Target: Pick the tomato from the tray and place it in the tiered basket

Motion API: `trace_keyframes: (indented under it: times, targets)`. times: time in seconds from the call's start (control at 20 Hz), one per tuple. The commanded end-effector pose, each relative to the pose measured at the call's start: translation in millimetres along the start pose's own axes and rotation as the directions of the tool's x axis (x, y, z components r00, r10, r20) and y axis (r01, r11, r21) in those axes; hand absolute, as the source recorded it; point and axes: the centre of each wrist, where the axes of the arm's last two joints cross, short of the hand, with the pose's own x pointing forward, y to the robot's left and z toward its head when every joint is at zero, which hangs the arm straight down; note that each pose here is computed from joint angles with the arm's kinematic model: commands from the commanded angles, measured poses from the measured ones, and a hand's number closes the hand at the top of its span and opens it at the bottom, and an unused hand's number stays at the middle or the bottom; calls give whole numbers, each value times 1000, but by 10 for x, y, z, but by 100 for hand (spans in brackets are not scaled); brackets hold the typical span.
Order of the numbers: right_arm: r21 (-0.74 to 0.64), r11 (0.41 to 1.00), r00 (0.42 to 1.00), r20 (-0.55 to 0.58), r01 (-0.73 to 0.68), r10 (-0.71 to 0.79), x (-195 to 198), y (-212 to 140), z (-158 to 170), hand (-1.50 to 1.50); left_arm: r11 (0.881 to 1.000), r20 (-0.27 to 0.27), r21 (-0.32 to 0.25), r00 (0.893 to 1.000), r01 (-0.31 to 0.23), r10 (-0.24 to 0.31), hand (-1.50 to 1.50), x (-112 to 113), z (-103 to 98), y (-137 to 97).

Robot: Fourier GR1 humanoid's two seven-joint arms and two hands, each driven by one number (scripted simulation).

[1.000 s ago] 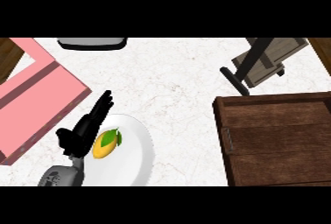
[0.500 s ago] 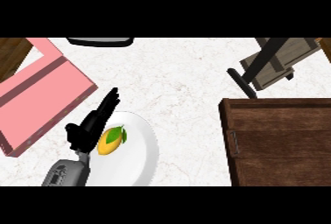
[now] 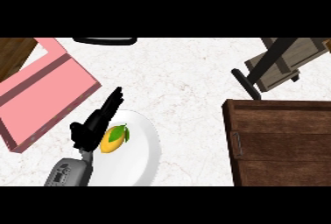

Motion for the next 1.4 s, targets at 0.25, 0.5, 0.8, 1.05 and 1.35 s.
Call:
trace_keyframes:
  times: [0.25,0.5,0.8,1.05,1.35]
  targets:
    - [108,994,993,-121,31,-17,403,562,-395,150,1000,13,3,1000,-10,10,0,91,-77,-81]
    - [91,995,993,-111,36,-26,543,1014,-414,150,1000,10,-7,1000,-7,7,0,101,-54,12]
    - [162,973,981,-126,167,-147,663,1041,-455,150,1000,11,6,1000,3,-3,0,39,43,164]
    - [215,913,915,-293,346,-277,558,1191,-547,150,1000,3,7,1000,-6,6,0,52,0,109]
    - [209,831,810,-436,515,-392,589,1103,-576,-150,999,6,32,1000,1,-1,0,-64,61,65]
